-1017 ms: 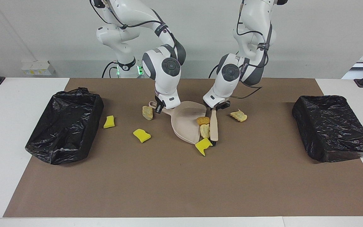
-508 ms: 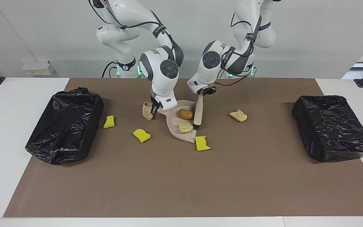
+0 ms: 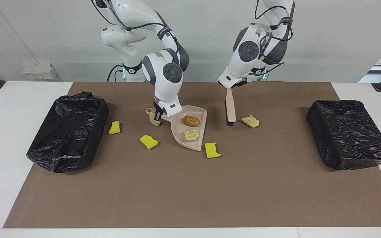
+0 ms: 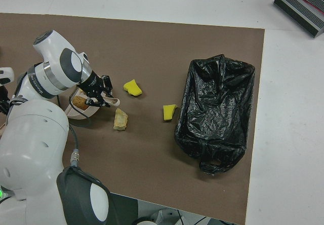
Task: Sweep and dump trash in bin
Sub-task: 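Sweep more chunks into the dustpan with the left gripper's brush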
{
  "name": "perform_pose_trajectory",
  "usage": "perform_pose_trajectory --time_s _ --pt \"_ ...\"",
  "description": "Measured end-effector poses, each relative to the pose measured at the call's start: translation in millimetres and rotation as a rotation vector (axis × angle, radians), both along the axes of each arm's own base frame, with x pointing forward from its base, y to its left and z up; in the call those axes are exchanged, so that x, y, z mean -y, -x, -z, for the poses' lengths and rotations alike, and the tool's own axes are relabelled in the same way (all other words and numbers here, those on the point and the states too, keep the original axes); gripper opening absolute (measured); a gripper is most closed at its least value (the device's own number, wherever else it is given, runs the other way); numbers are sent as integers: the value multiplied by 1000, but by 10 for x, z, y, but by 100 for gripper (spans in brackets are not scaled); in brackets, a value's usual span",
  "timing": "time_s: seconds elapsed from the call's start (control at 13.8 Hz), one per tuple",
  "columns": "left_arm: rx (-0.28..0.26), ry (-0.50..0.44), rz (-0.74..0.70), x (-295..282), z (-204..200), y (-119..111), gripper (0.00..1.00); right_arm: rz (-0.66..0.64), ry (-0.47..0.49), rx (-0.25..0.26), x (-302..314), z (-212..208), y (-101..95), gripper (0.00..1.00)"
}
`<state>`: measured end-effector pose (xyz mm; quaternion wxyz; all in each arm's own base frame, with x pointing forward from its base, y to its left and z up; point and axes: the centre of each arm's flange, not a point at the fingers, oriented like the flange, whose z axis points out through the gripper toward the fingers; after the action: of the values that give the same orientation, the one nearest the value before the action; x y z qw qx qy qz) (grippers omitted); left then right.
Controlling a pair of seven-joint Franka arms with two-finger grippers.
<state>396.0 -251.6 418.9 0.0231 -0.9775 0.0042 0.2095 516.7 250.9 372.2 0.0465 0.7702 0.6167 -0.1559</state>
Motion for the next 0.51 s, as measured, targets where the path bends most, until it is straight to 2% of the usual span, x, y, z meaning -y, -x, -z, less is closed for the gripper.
perform_pose_trajectory --time_s 0.15,0.29,0.51 --pt "-27 -41 -80 -298 157 -24 26 -1 -3 12 5 -8 -21 31" --pt "-49 -71 -162 -699 285 -57 26 -24 13 55 29 -38 -91 31" --pt "-24 -118 -224 -1183 420 -47 26 -120 46 79 32 -38 -208 31"
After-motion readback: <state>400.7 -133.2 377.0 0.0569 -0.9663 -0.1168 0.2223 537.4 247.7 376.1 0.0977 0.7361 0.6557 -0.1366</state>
